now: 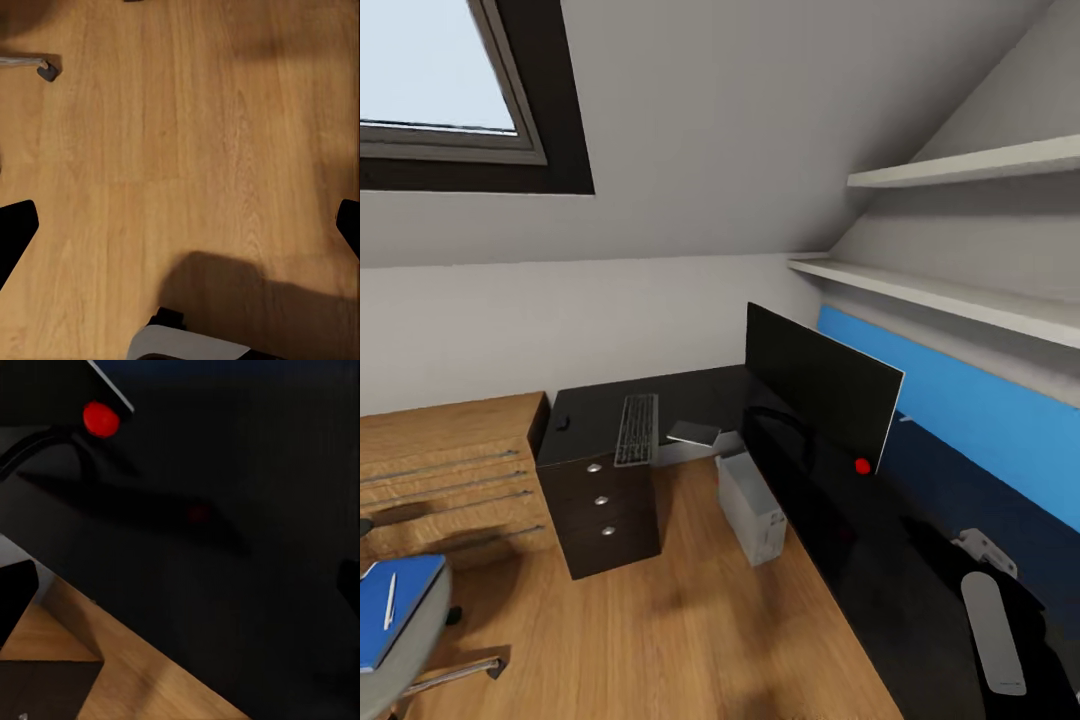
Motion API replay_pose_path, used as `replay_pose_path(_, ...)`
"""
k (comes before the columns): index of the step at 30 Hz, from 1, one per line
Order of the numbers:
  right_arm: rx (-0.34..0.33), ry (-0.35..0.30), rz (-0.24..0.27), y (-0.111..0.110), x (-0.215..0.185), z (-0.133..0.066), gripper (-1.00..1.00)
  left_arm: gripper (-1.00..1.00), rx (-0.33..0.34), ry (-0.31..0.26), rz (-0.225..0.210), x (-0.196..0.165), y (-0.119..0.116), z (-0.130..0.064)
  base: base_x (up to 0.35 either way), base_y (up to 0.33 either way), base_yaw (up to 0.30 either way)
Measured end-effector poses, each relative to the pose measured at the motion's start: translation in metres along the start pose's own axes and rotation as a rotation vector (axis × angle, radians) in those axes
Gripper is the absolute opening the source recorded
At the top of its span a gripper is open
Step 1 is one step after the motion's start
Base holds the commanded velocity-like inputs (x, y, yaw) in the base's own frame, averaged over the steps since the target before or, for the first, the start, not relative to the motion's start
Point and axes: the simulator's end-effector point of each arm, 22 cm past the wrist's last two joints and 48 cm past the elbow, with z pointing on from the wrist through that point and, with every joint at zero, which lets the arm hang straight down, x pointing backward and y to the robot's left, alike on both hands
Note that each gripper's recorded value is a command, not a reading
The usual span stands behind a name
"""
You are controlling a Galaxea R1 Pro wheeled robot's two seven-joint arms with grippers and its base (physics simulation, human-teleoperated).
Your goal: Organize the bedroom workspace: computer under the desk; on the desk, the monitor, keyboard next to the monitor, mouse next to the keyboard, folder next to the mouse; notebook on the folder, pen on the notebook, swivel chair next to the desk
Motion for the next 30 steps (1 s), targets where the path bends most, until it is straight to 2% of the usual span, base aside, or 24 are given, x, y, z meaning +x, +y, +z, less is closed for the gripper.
replay_pose_path(5,0.023,-0.017,0.001,-0.013,-0.01,0.001,1.0,1.0,0.0,0.0,0.0,0.0,0.0,0.0,0.024,0.0,-0.119)
replay_pose_path(10,0.093,-0.064,-0.045,-0.04,-0.023,0.007,1.0,1.0,-0.001,0.0,0.0,0.0,0.0,0.0,0.21,0.0,-0.032)
replay_pose_path(11,0.15,-0.078,-0.078,-0.062,-0.021,0.016,1.0,1.0,-0.001,0.0,0.0,0.0,0.0,0.0,0.286,-0.005,-0.01)
replay_pose_path(13,0.211,-0.093,-0.121,-0.087,-0.018,0.025,1.0,1.0,-0.002,0.0,0.0,0.0,0.0,0.0,0.226,-0.023,-0.006)
replay_pose_path(15,0.248,-0.106,-0.159,-0.101,-0.017,0.033,1.0,1.0,-0.002,0.0,0.0,0.0,0.0,0.0,0.134,-0.016,-0.003)
replay_pose_path(16,0.281,-0.124,-0.197,-0.113,-0.018,0.04,1.0,1.0,-0.002,0.0,0.0,0.0,0.001,0.0,0.034,-0.004,-0.001)
replay_pose_path(17,0.337,-0.207,-0.267,-0.125,-0.039,0.06,1.0,1.0,-0.001,0.0,0.0,0.0,0.0,0.0,0.027,-0.003,-0.001)
replay_pose_path(22,0.407,-0.259,-0.337,-0.134,-0.059,0.089,1.0,1.0,0.0,0.0,0.0,0.0,0.0,0.0,0.009,-0.001,0.0)
replay_pose_path(24,0.413,-0.281,-0.34,-0.136,-0.066,0.091,1.0,1.0,0.0,0.0,0.0,0.0,0.0,0.0,0.04,0.0,0.0)
replay_pose_path(25,0.405,-0.339,-0.334,-0.132,-0.079,0.089,1.0,1.0,0.0,0.0,0.0,0.0,0.0,0.0,0.082,0.0,0.0)
replay_pose_path(27,0.398,-0.38,-0.328,-0.129,-0.087,0.087,1.0,1.0,0.0,0.0,0.0,0.0,0.0,0.0,0.075,0.0,0.0)
replay_pose_path(30,0.391,-0.412,-0.326,-0.126,-0.094,0.085,1.0,1.0,-0.001,-0.001,0.0,0.0,0.001,0.0,0.036,0.0,0.0)
